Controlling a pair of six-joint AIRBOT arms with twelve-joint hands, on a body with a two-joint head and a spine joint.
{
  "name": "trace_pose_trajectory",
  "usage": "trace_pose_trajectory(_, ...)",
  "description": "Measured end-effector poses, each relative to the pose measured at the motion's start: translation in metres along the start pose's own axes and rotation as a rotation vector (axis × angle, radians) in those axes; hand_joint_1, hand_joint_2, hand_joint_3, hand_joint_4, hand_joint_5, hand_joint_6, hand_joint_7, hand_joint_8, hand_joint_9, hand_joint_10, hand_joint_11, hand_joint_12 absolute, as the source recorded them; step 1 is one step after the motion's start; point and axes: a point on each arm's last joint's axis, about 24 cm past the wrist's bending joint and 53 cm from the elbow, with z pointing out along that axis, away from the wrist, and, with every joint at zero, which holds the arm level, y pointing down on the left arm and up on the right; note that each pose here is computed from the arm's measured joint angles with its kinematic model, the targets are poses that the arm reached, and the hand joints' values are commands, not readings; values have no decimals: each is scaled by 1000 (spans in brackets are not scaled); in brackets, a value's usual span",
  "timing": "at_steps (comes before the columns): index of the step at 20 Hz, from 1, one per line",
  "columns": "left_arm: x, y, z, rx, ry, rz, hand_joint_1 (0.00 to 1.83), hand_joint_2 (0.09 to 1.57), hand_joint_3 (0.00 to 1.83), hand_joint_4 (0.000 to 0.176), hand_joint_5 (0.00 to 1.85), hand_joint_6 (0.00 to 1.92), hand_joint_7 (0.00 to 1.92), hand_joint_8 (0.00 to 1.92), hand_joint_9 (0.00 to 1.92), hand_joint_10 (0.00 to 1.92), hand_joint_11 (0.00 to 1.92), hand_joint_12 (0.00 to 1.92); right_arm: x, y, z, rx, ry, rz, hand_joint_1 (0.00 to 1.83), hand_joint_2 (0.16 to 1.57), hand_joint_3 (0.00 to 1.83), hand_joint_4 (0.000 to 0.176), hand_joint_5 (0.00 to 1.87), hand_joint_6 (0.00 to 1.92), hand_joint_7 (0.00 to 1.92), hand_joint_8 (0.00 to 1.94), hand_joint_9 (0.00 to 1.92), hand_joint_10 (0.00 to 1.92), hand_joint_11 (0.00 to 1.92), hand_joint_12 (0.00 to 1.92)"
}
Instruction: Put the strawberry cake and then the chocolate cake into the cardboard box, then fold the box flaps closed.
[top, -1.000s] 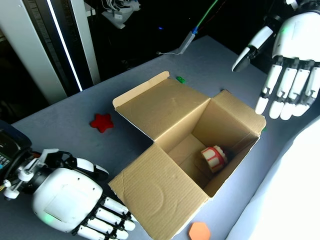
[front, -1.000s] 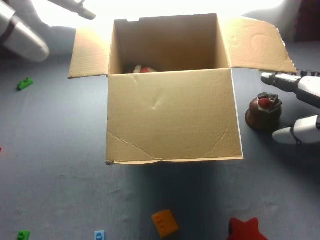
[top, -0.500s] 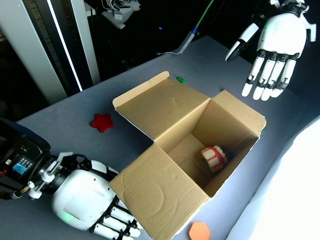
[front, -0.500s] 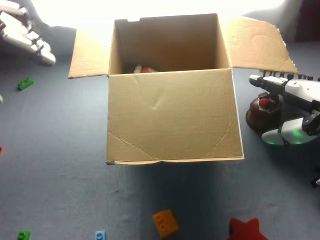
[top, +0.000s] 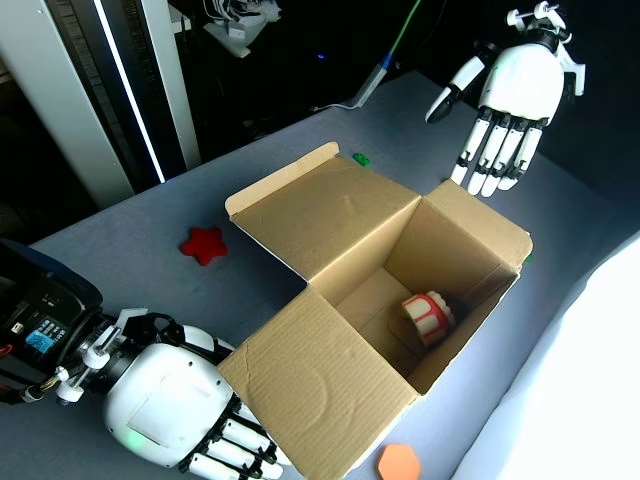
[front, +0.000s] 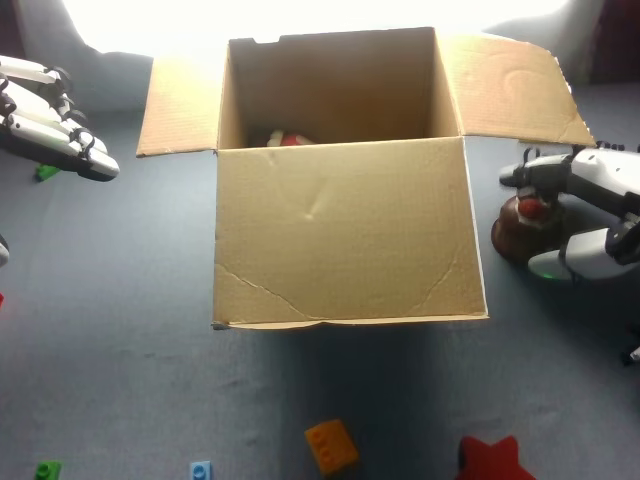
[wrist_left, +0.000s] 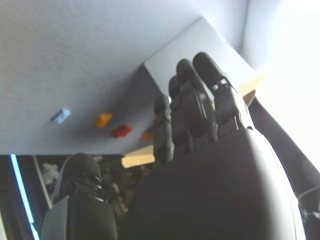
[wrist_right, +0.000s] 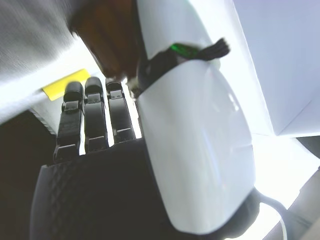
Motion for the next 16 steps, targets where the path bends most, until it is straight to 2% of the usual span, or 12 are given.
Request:
trace_pose_trajectory(1,2,1,0,-3,2,-7,197,1117,2,59,268,11,311,4,377,6,0,1074,-4,3,0,-13,-14,-10,1191,1151,9,0,835,936,847,1091,602,1112,191,1665)
trace_pose_trajectory(2,7,1,2,-1,10,-11,171,1128,5,58,252,3,305,1,369,2,0,1055,-4,4,0,-15,-15,-10,1216,1152,2,0,945,901,857,1302,596,1363,260,1783)
trace_pose_trajectory(3,12,1,3,4,13,-16,186,1132,6,57,259,6,307,1,366,1,0,1050,-3,3,0,-11,-8,-10,1229,1144,0,0,1007,846,860,1342,611,1505,292,1857)
trace_pose_trajectory(4,16,1,4,5,21,-17,175,1138,7,60,245,2,308,1,362,0,0,1034,-2,3,0,-10,-6,-9,1334,1158,8,0,967,864,882,1291,687,1546,326,1908)
trace_pose_trajectory(5,19,1,4,7,27,-1,179,1136,4,64,242,1,309,1,357,0,0,1018,-2,3,0,-10,-7,-10,1344,1172,8,0,918,961,872,1275,694,1556,322,1918)
trace_pose_trajectory(6,21,2,5,9,22,2,153,1144,6,60,248,3,320,4,365,4,0,1052,-3,3,0,-10,-8,-10,1202,1182,7,0,865,1077,844,1365,584,1524,298,1920)
trace_pose_trajectory(9,22,1,7,15,17,-11,136,1149,7,61,245,1,311,0,354,0,0,1056,-8,3,-7,-4,-6,-12,1199,1190,4,0,846,1075,836,1400,573,1516,322,1902)
trace_pose_trajectory(12,22,-8,12,39,14,-10,159,1152,4,50,255,4,295,0,330,0,0,1004,-27,6,-29,0,-25,-17,1181,1197,2,1,838,1155,816,1363,583,1467,329,1863)
trace_pose_trajectory(15,26,-21,20,75,24,-15,156,1156,3,45,252,1,312,4,348,7,0,1021,-47,21,-48,-22,-58,-15,1197,1195,0,0,840,1081,835,1396,593,1458,331,1869)
trace_pose_trajectory(16,28,-24,20,90,26,-32,139,1156,3,49,245,0,305,1,355,8,0,1046,-51,24,-54,-27,-64,-17,1207,1186,0,0,876,1016,840,1395,607,1434,328,1864)
